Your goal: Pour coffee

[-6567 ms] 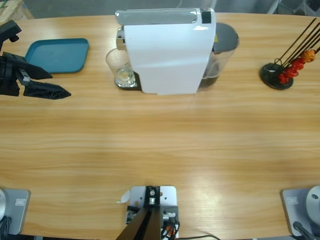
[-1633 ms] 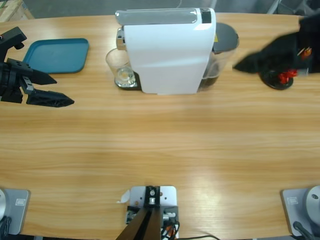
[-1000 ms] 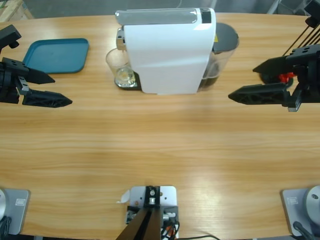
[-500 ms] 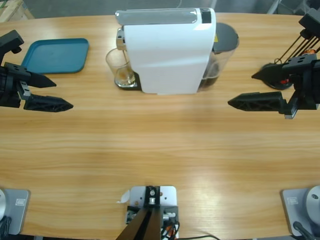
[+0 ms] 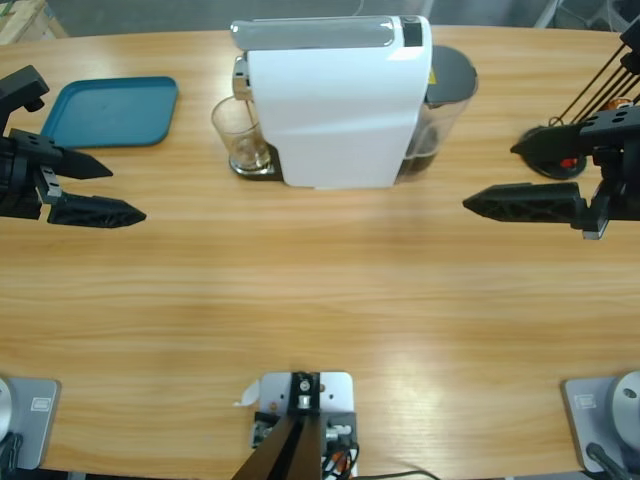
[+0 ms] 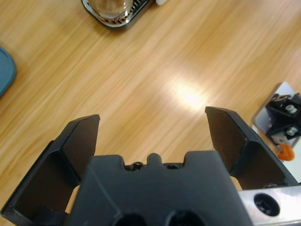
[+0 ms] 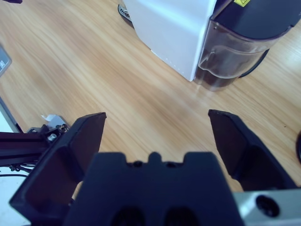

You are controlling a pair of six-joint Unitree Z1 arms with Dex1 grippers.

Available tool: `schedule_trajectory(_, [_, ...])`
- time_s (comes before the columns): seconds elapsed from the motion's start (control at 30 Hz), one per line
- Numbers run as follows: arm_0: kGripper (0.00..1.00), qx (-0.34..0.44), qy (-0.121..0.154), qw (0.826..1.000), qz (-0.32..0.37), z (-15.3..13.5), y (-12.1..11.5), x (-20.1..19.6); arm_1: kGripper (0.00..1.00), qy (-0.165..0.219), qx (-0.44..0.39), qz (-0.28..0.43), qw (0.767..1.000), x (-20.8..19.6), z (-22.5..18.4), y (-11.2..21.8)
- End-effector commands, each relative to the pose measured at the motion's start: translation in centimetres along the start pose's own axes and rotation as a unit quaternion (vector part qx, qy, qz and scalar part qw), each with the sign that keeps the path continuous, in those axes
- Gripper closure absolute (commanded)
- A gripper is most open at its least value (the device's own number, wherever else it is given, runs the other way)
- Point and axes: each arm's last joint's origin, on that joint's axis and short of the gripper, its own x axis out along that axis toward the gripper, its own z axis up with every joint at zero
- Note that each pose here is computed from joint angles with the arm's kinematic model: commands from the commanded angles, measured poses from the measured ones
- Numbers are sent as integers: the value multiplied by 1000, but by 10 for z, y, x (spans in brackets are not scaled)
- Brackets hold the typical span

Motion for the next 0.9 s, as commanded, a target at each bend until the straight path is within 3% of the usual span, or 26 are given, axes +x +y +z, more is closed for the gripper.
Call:
schedule_trajectory(0.03, [18,5,-1,1000,-7,-7,-5,-1,0,1,-9,-1,1000,-2,-15,1])
schedule_trajectory(0.9, [18,2,-2,1000,-1,-11,-4,-2,0,9,-8,-10,1000,4,-13,-1])
